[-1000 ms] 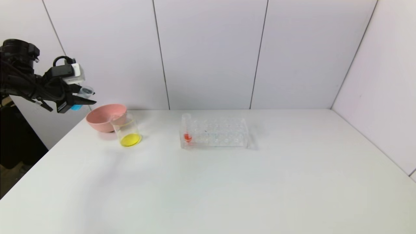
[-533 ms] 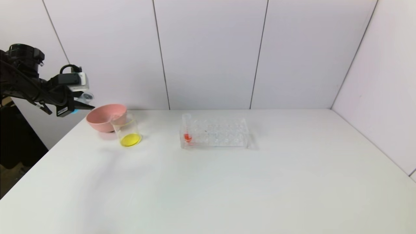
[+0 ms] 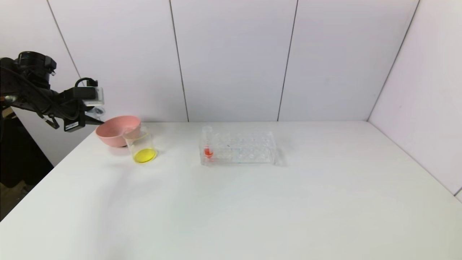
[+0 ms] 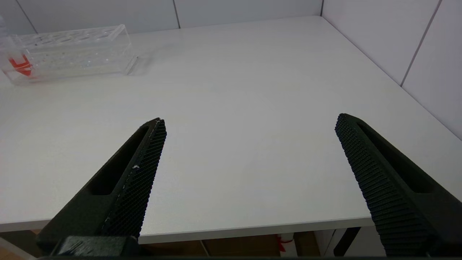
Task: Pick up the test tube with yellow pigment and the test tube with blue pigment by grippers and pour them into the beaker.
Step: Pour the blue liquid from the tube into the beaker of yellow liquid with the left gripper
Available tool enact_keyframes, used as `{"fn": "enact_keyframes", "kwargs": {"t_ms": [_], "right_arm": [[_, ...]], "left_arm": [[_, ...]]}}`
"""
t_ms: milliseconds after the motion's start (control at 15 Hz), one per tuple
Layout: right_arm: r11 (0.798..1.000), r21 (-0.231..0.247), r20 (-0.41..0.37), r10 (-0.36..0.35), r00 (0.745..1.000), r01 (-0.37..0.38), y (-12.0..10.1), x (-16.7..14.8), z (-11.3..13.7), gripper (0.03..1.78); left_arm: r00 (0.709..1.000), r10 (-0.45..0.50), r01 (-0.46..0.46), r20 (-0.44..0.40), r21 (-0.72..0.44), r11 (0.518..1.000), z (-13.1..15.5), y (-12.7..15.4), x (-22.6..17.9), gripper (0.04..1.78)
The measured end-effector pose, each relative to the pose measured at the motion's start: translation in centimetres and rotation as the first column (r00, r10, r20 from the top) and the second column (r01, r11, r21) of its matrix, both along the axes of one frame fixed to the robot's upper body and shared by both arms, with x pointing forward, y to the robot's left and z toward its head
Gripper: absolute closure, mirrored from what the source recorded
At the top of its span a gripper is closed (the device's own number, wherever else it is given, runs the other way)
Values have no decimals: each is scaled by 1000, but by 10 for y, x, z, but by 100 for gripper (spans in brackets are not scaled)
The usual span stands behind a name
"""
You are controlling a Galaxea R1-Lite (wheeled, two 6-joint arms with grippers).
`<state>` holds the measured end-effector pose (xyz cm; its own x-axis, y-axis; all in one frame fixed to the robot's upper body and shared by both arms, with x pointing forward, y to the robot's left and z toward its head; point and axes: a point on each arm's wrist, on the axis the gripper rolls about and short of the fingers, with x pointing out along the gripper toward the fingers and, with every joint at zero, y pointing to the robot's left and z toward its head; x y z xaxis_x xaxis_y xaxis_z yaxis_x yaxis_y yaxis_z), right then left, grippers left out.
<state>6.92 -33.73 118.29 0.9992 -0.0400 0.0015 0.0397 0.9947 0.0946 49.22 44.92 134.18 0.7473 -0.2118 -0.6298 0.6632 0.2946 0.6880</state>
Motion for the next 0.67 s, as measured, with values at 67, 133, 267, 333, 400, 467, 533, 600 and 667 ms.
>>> {"fn": "enact_keyframes", "kwargs": {"t_ms": [67,133,267,333,400,467,533,600,667], "right_arm": [[1000,0,0,0,1000,0,0,0,0,10],[1000,0,0,0,1000,0,0,0,0,10],[1000,0,0,0,1000,0,0,0,0,10],[1000,0,0,0,1000,0,0,0,0,10],[1000,0,0,0,1000,0,0,0,0,10],[1000,0,0,0,1000,0,0,0,0,10],[1000,0,0,0,1000,0,0,0,0,10],[1000,0,0,0,1000,0,0,0,0,10],[1000,0,0,0,1000,0,0,0,0,10]], "left_arm": [[1000,7,-7,-1,9,1000,0,0,1,132],[1000,13,-13,0,19,1000,0,-2,2,132],[1000,29,-29,-4,41,999,-1,-5,5,132],[999,38,-38,-5,54,998,-1,-6,6,132],[999,48,-47,-7,66,997,-1,-8,6,132],[999,54,-54,-5,75,996,-1,-9,7,132],[998,60,-59,-5,85,995,-1,-11,8,132],[998,64,-63,-4,95,993,0,-13,9,132],[998,66,-65,-1,106,992,0,-15,10,132]]}}
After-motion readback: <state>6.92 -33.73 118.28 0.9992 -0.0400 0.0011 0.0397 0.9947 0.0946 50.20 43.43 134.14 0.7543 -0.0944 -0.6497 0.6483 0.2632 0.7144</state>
